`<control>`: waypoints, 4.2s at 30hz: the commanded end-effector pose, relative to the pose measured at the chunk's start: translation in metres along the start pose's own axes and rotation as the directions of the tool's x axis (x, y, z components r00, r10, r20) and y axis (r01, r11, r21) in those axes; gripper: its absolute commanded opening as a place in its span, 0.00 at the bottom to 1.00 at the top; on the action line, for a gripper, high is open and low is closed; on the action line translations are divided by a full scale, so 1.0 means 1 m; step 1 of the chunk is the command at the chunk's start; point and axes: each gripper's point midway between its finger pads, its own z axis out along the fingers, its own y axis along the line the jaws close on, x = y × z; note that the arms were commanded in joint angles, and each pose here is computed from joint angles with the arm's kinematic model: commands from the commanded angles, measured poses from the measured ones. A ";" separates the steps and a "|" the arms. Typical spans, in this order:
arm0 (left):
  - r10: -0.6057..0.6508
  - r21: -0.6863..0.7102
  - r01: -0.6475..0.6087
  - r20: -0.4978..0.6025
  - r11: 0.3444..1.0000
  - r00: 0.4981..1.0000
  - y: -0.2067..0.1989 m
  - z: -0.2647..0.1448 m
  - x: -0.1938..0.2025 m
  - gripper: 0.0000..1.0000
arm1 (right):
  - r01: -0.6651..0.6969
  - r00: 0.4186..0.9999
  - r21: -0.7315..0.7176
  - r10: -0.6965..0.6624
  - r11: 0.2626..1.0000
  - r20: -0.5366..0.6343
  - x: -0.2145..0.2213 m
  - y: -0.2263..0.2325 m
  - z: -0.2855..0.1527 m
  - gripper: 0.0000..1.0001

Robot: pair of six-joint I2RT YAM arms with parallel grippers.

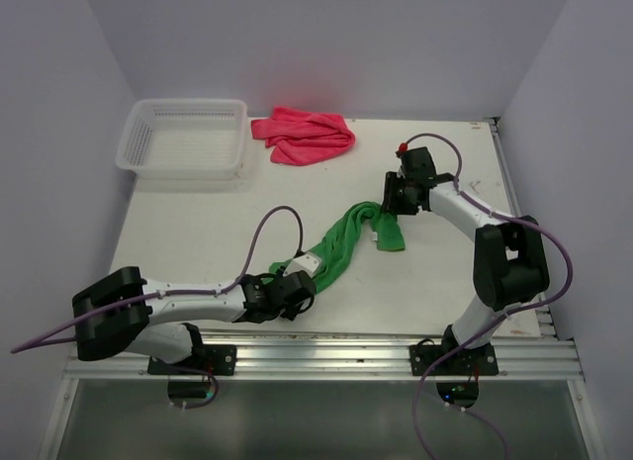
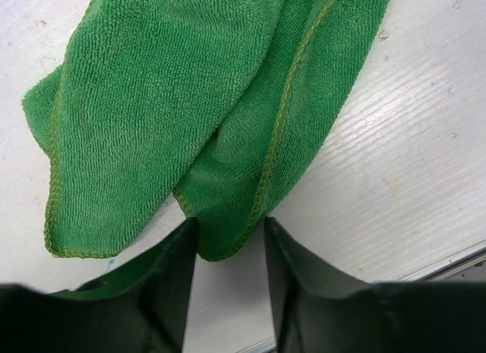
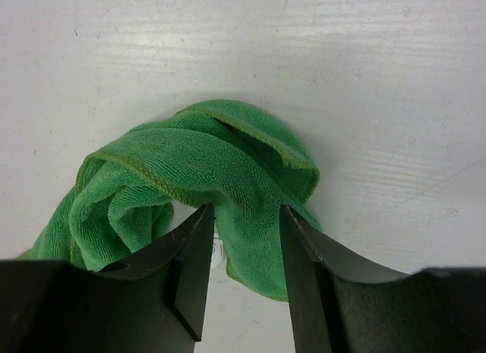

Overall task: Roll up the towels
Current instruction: Flatten the towel

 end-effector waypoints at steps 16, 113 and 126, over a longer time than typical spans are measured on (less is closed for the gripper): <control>-0.147 -0.143 0.176 0.192 0.974 0.970 0.017 -0.027 -0.073 0.00 | 0.036 0.995 0.026 -0.038 0.999 0.095 0.019 -0.011 -0.056 0.48; -0.238 -0.100 0.273 0.269 0.957 0.933 0.071 -0.030 -0.106 0.00 | 0.449 0.894 0.266 -0.430 0.853 -0.128 0.106 0.022 0.014 0.27; -0.239 -0.088 0.269 0.261 0.959 0.935 0.068 -0.027 -0.103 0.00 | 0.406 0.911 0.277 -0.408 0.871 -0.055 0.094 0.023 -0.005 0.23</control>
